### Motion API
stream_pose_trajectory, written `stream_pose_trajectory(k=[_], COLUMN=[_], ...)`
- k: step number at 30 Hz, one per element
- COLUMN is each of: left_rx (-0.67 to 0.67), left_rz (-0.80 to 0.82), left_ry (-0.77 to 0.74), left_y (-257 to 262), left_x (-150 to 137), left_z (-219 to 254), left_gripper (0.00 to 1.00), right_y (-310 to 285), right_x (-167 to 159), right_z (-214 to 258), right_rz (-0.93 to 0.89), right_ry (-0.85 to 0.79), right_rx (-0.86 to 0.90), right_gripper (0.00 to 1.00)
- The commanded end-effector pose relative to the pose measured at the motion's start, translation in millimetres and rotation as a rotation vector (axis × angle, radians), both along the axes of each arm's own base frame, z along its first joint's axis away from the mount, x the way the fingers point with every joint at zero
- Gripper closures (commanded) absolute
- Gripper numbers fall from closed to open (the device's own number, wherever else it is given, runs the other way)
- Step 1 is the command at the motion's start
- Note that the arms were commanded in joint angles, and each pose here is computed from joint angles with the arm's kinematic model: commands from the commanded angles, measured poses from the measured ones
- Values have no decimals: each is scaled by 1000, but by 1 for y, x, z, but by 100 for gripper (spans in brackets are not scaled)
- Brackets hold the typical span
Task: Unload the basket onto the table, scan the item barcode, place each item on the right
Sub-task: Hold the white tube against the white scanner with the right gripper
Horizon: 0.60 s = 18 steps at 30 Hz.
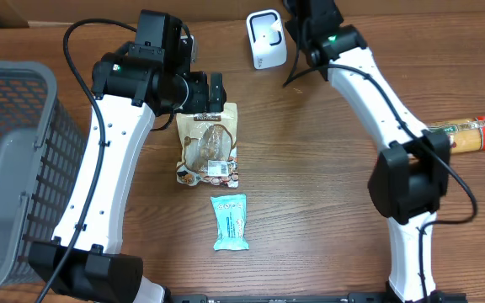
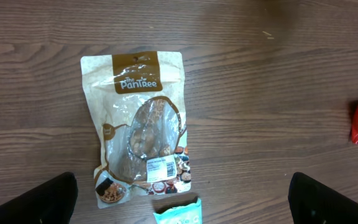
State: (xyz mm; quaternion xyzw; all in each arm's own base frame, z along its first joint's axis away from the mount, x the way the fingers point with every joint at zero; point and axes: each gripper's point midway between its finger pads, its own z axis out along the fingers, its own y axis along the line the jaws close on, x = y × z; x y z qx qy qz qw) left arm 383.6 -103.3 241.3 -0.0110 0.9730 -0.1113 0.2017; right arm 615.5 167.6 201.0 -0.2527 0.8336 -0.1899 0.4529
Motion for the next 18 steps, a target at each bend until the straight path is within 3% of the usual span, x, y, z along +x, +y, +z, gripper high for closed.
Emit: stream_pose_trajectory(k=[1, 18], left_rx=[2, 2], left_rz=[14, 14], left_ry=[2, 2], left_y=[2, 2], left_x=[3, 3], left_z=[-1, -1], left_gripper=[0, 0], right_y=[5, 5], right_x=[8, 20], right_z=[3, -63], right_rz=[-14, -105], right_ry=[-60, -47], right_rx=[-159, -281], right_gripper=[96, 96])
